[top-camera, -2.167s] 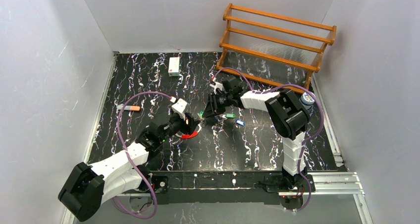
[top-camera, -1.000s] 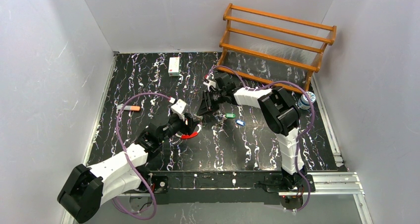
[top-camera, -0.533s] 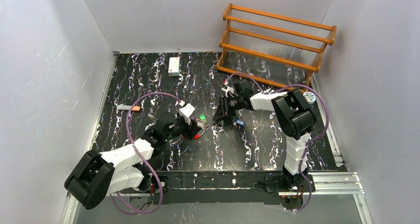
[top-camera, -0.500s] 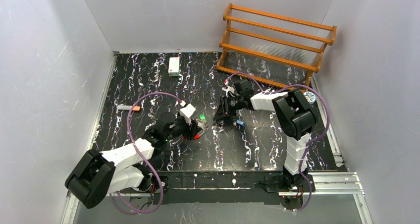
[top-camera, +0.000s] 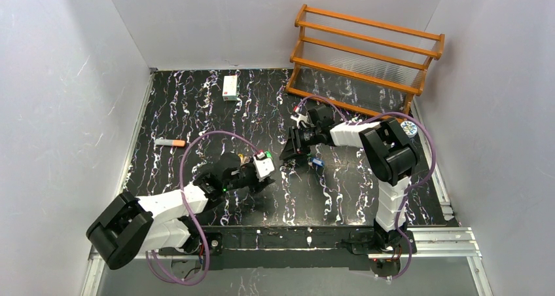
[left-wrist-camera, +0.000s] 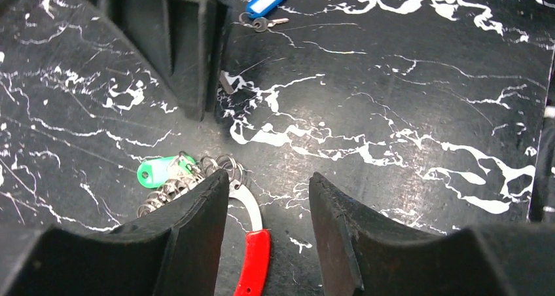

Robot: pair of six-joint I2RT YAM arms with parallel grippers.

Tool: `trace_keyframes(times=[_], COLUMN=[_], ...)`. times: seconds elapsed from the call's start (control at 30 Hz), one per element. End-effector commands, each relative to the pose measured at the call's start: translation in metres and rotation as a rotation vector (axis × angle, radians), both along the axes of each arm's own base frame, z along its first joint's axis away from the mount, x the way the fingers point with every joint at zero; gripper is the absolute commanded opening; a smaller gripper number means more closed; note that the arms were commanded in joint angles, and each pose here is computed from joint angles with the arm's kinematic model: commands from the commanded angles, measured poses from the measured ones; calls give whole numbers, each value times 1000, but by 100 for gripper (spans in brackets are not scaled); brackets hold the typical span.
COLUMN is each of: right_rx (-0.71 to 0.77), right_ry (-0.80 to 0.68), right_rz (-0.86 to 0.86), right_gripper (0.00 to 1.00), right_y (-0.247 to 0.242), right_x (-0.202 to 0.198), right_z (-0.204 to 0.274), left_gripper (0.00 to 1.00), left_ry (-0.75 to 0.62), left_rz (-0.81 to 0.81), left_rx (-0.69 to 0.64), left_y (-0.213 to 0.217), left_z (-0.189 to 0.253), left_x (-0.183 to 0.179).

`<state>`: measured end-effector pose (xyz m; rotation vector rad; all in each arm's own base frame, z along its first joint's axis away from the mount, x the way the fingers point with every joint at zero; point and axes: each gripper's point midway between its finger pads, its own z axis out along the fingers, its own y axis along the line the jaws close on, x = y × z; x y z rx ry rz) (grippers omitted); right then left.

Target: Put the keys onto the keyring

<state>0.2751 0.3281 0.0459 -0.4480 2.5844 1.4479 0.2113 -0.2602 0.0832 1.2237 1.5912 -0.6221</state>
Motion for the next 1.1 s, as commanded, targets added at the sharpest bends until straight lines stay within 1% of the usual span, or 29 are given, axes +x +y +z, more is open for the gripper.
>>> trace_keyframes(times=[0.0,0.13,0.27,0.37,0.77,0.83,0.93,1.07], right_rx=[40,38,29,50,146,134,59,-9], right_ry=[11,20,27,28,33,10,-34,-50], right_rz=[47,61,66,66,89,86,63,39], right_gripper=[38,37,37,37,35,35,37,43], right_y=[12,23,30,35,58,57,48,33], right_x=[-8,-8,-7,-3,7,9,12,5], right_z=[1,-2,-4,1,25,26,21,10], left_gripper=[46,45,45,45,42,42,42,42], left_ry=[-125,-173,-212,-235,-222,-220,-221,-228], left_rz=[-87,-98,-78,-60,-37,-38,-37,-24], left_rx=[56,85,99,101,111,114,116,120], left_y=[-4,-2,3,6,11,12,12,14], left_z=[-2,-4,-2,0,-6,-8,-8,-8], left_x=[-6,-9,-8,-8,-12,-12,-12,-11])
